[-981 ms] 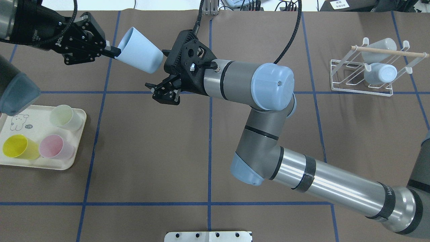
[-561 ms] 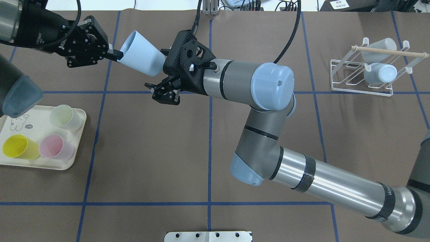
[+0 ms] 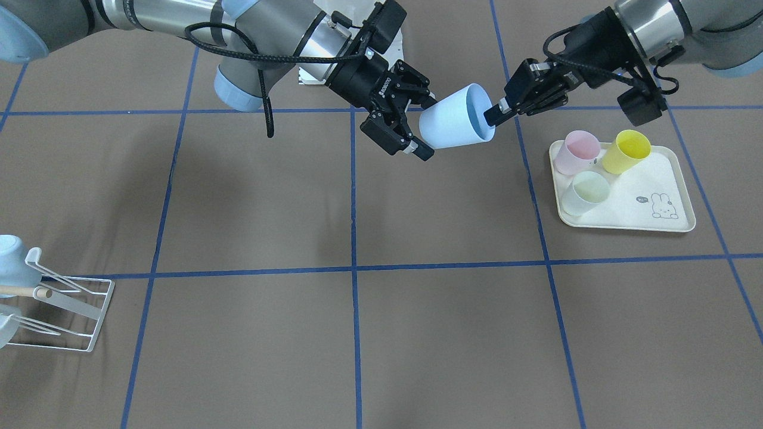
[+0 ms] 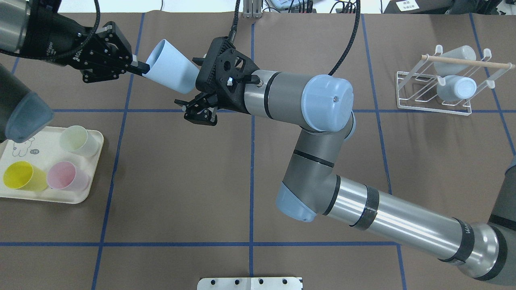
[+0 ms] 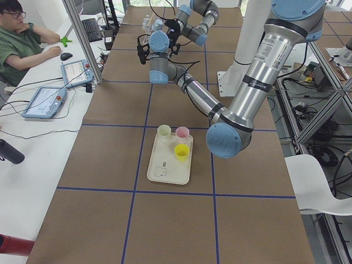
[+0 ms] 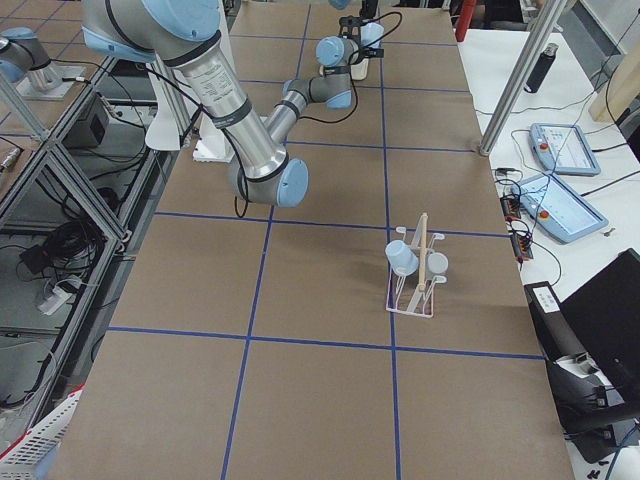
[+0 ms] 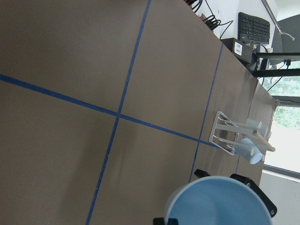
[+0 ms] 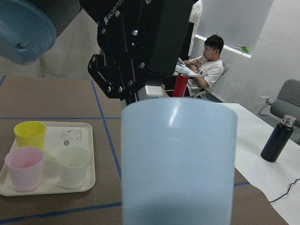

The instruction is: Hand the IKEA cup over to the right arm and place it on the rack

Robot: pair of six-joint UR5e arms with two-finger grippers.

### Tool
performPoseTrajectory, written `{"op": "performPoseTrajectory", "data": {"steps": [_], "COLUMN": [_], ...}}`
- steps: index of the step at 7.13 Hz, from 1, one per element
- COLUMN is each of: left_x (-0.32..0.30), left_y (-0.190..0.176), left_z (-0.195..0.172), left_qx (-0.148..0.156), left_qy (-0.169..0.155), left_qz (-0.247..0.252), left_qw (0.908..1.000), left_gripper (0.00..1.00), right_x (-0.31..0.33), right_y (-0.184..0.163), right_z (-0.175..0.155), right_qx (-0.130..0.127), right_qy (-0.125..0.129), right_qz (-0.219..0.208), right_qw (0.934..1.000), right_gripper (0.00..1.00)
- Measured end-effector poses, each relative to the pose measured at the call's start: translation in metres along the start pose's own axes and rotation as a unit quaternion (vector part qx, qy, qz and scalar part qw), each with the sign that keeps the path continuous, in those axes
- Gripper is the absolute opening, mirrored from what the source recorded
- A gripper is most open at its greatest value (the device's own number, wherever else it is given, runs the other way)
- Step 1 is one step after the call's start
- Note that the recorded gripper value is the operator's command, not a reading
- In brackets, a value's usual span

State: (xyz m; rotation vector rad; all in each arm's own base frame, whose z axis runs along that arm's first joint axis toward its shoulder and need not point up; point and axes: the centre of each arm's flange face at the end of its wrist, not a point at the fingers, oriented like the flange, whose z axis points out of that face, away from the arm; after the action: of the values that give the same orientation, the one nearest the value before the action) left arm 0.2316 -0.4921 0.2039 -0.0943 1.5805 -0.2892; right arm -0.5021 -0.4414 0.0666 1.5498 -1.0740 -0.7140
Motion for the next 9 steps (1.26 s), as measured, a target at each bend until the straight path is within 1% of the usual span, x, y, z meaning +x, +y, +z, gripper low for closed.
{"op": "performPoseTrajectory", "data": {"steps": [2, 5, 7, 8, 9], "left_x": [0.0009, 0.002, 0.002, 0.0018, 0.0017], "left_y": [-0.0006, 0.001, 0.0008, 0.0007, 0.0006], "left_z": [0.0026, 0.0069, 0.008, 0.0082, 0.0082], "left_qx": [-0.001, -0.004, -0.004, -0.004, -0.004], "left_qy": [0.0, 0.0, -0.001, -0.001, -0.001], "left_qz": [0.001, 0.003, 0.003, 0.004, 0.004], "left_qw": [1.0, 1.0, 1.0, 1.0, 1.0], "left_gripper": [0.0, 0.0, 0.0, 0.0, 0.0], "right_x": [-0.0006, -0.0011, -0.0011, -0.0011, -0.0011], "right_y": [-0.0005, -0.0013, -0.0016, -0.002, -0.0022], "right_z": [0.0002, 0.0005, 0.0006, 0.0006, 0.0006], "right_qx": [0.0, 0.001, 0.001, 0.001, 0.001], "right_qy": [0.0, -0.001, -0.001, -0.001, -0.001], "right_qz": [-0.006, -0.007, -0.006, -0.006, -0.006], "right_qw": [1.0, 1.0, 1.0, 1.0, 1.0], "right_gripper": [0.96, 0.85, 0.75, 0.67, 0.55]}}
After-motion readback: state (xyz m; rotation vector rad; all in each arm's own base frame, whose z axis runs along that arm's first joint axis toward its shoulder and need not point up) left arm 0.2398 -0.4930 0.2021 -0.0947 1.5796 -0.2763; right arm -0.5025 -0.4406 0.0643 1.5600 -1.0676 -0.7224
